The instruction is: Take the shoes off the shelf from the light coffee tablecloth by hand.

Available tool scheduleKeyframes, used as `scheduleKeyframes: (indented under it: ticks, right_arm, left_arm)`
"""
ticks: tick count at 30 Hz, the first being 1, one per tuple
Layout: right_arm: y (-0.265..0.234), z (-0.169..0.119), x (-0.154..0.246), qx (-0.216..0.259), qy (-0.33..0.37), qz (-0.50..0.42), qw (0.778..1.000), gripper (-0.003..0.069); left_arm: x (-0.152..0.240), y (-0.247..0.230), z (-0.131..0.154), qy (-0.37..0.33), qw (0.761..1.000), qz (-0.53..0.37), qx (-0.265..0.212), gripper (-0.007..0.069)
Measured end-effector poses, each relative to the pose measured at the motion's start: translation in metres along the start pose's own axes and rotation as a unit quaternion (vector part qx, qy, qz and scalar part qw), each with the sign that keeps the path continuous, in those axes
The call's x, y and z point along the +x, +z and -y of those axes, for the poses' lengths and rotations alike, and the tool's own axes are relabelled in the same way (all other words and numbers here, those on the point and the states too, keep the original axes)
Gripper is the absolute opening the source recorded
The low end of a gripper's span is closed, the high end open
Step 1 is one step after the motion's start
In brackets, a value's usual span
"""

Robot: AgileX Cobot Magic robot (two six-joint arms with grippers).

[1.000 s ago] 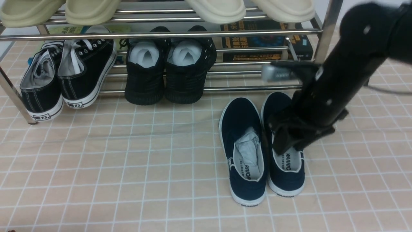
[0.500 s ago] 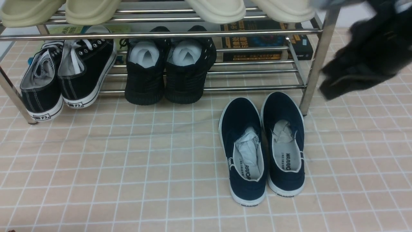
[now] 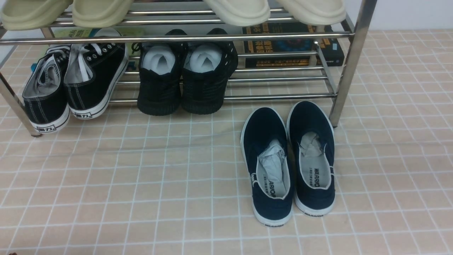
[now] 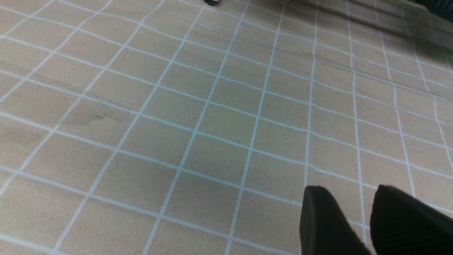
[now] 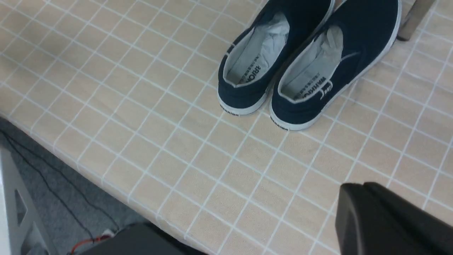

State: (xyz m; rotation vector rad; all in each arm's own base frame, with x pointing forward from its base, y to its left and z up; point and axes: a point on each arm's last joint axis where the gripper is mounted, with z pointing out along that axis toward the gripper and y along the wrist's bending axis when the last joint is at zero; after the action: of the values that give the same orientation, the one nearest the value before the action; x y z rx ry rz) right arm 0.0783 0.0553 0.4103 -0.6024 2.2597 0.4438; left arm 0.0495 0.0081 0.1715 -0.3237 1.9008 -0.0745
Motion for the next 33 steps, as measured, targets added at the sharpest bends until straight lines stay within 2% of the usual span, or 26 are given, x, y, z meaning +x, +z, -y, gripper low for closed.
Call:
scheduleKeyframes:
  ticks: [4,10,18,33]
  right_arm:
    - [0.017,0.006,0.052,0.012,0.008,0.095,0.995,-0.0012]
    - [0.057,0.02,0.083,0.037,0.022,0.212,0.976,-0.001]
    - [0.064,0.026,0.082,0.052,0.025,0.288,0.956,-0.0005]
    - [0.064,0.026,0.081,0.053,0.025,0.296,0.953,0.0003]
  left_arm:
    - [0.0,0.0,0.0,0.0,1.0,0.0,0.0,0.024]
    - [0.0,0.0,0.0,0.0,1.0,0.0,0.0,0.024]
    - [0.0,0.0,0.0,0.0,1.0,0.0,0.0,0.024]
    - [0.0,0.0,0.0,0.0,1.0,0.0,0.0,0.024]
